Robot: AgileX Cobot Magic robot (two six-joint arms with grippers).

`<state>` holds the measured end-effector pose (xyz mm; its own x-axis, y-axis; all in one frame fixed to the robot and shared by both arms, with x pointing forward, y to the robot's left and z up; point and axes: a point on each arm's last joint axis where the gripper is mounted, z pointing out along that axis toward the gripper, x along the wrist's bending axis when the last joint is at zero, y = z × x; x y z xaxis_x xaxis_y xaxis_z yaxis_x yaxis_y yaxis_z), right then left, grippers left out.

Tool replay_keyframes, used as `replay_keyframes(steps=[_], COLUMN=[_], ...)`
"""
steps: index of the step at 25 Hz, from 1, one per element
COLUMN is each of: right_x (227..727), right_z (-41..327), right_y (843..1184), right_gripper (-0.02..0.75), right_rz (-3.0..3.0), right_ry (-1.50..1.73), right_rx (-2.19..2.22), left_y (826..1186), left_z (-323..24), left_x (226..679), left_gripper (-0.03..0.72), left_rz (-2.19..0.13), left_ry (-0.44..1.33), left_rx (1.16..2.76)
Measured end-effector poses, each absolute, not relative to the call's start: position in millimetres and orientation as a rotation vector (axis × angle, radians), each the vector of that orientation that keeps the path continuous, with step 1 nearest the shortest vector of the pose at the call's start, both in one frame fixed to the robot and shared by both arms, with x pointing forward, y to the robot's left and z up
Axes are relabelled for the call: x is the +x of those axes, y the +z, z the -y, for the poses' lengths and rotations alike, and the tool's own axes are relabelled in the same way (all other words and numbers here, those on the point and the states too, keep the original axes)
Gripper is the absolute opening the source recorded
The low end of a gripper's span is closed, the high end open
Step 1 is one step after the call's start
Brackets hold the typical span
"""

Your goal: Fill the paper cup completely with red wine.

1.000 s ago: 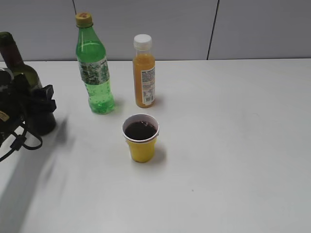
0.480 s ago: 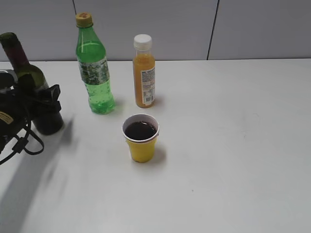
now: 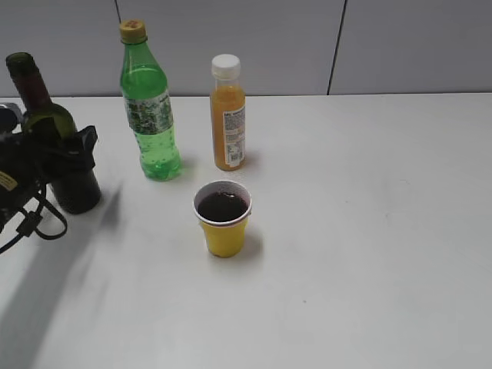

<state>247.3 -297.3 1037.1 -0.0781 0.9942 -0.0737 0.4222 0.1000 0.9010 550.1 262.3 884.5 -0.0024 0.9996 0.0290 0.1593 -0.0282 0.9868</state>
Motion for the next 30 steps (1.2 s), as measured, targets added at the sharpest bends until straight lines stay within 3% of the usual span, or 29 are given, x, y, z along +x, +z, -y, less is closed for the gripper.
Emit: replay_keyframes(steps=[17, 24, 30], right_x=[247, 247, 247], right_z=[297, 297, 297], right_y=[1037, 1037, 1037], right_gripper=[0.589, 0.589, 0.589], right_rz=[-1.614, -1.614, -1.614], right_ry=[0.945, 0.945, 0.945], right_rx=[1.424, 1.424, 1.424], left_y=[1029, 1090, 1141], left_z=[-268, -274, -298], left_x=[513, 476, 454], left_gripper=[0.643, 0.629, 0.608], left_rz=[-1.031, -0.969, -1.064], left_ry=[1.354, 1.405, 1.403], left_rx=[1.115, 1.229, 1.367])
